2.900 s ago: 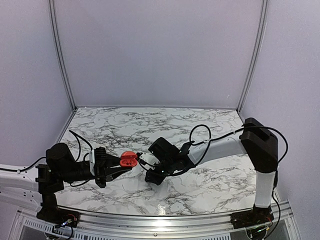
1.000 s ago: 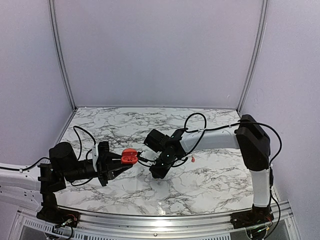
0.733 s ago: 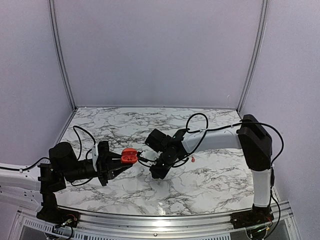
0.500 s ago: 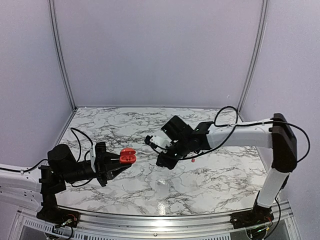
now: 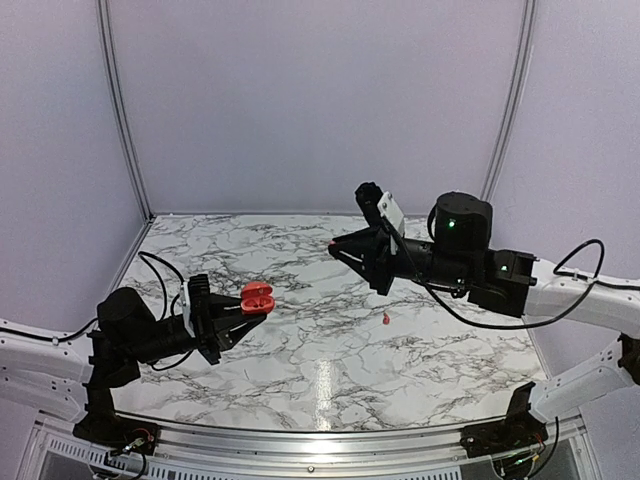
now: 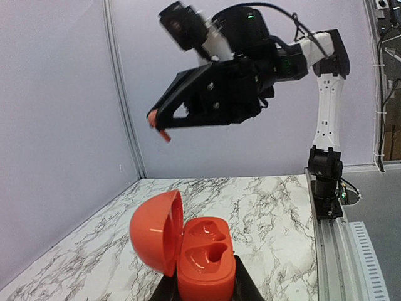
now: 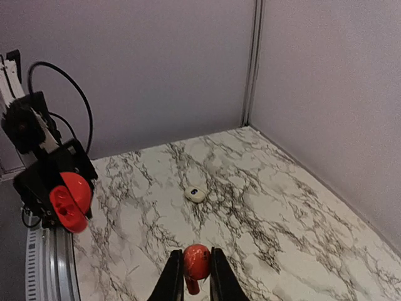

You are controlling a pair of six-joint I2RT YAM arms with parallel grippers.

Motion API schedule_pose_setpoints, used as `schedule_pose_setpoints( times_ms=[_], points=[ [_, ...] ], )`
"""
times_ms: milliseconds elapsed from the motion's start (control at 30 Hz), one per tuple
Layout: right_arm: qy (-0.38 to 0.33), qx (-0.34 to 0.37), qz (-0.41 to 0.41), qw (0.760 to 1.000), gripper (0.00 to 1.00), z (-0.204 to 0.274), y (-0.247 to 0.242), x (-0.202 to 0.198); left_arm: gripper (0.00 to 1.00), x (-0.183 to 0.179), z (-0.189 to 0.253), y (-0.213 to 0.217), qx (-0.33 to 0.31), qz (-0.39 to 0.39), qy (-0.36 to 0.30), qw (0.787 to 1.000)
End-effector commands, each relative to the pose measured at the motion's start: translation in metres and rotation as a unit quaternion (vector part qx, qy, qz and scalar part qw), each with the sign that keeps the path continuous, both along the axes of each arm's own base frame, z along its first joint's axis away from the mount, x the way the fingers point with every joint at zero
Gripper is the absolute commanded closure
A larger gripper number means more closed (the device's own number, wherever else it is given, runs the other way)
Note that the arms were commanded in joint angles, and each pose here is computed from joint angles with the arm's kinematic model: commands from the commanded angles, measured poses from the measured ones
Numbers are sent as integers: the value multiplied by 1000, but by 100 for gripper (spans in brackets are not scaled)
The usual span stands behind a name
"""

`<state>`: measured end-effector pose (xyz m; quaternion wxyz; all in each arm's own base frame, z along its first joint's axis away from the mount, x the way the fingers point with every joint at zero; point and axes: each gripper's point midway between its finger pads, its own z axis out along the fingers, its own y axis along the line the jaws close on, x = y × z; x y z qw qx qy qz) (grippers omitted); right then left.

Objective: Insert the wireless bluetooth earbuds into the charging case
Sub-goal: Insert the right earbud into the right side groove of the charging case.

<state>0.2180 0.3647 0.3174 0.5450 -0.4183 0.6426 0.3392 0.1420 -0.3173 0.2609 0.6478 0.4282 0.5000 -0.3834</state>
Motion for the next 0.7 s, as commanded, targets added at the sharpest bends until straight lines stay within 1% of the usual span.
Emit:
schedule_pose_setpoints(
  times_ms=[0,100,300,667],
  points=[
    [-84,106,41,990,92,67,8,-32,100,15,46,3,-89,30,3,996],
    [-103,137,63,983,92,80,15,-47,100,20,59,0,-116,33,18,993],
    [-104,163,87,977,92,86,29,-56,100,28,75,-5,-147,33,45,988],
    [-96,182,90,975,92,84,53,-58,100,32,77,-11,-163,30,53,985]
  ],
)
